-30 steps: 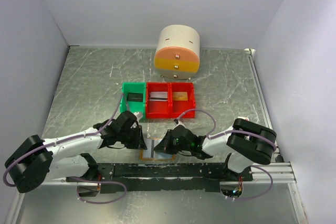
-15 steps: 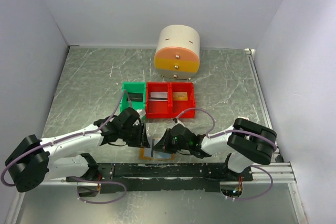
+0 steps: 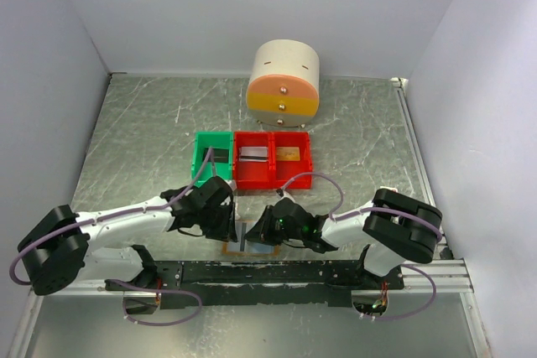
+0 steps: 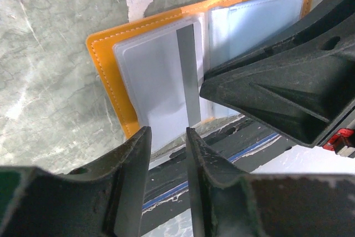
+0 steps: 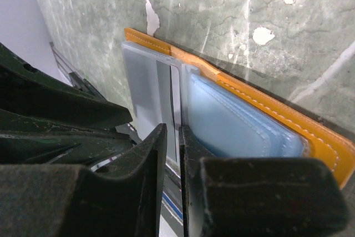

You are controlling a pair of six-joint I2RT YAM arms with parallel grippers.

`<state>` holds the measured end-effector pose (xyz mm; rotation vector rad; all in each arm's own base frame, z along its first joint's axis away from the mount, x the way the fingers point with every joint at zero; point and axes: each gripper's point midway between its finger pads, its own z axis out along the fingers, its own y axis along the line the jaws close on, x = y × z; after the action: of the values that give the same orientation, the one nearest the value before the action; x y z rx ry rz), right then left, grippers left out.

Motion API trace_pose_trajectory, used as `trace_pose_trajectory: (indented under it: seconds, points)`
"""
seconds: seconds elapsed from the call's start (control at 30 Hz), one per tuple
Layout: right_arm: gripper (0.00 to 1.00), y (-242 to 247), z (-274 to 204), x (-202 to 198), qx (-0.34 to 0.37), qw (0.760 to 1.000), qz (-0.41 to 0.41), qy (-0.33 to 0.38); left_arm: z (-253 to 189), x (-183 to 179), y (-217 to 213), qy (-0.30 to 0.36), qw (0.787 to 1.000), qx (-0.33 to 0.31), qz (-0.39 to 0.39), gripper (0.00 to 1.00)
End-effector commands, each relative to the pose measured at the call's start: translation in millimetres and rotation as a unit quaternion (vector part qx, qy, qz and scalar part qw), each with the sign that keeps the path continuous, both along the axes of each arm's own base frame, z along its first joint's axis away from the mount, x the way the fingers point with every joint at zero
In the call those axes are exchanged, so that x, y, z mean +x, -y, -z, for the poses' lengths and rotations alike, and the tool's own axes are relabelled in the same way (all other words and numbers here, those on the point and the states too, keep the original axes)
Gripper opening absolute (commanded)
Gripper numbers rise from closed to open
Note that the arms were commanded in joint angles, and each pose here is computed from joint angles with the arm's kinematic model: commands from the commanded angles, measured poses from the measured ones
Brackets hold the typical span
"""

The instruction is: Take the credit cards out of the card holder

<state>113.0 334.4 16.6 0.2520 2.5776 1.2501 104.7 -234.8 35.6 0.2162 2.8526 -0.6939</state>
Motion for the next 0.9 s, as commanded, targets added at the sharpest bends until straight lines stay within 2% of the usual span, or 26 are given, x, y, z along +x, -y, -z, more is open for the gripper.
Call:
trace_pose_trajectory:
  seconds: [0.0,0.23,0.37,0.47,0.87]
  points:
    - [0.16,6.7,5.0,2.8,-0.014,1.000,0.006,0.006,-6.1,3.7,13.8,0.012,1.000,-0.019,0.007,0.39]
    - [0.17,3.3,1.5,2.3,-0.002,1.000,0.001,0.005,-6.9,2.9,17.4,0.013,0.999,-0.033,-0.004,0.32]
    - [0.17,3.9,2.2,1.5,-0.003,1.000,0.000,0.003,-5.8,10.2,1.7,0.031,0.999,0.004,-0.033,0.43]
    - [0.18,4.3,3.0,1.4,-0.005,1.000,0.000,0.002,-0.6,11.7,-7.3,0.034,0.998,0.025,-0.047,0.46]
    - [0.18,3.9,3.0,0.9,-0.004,1.000,-0.002,0.002,10.5,7.5,0.2,0.018,0.999,0.017,-0.036,0.42]
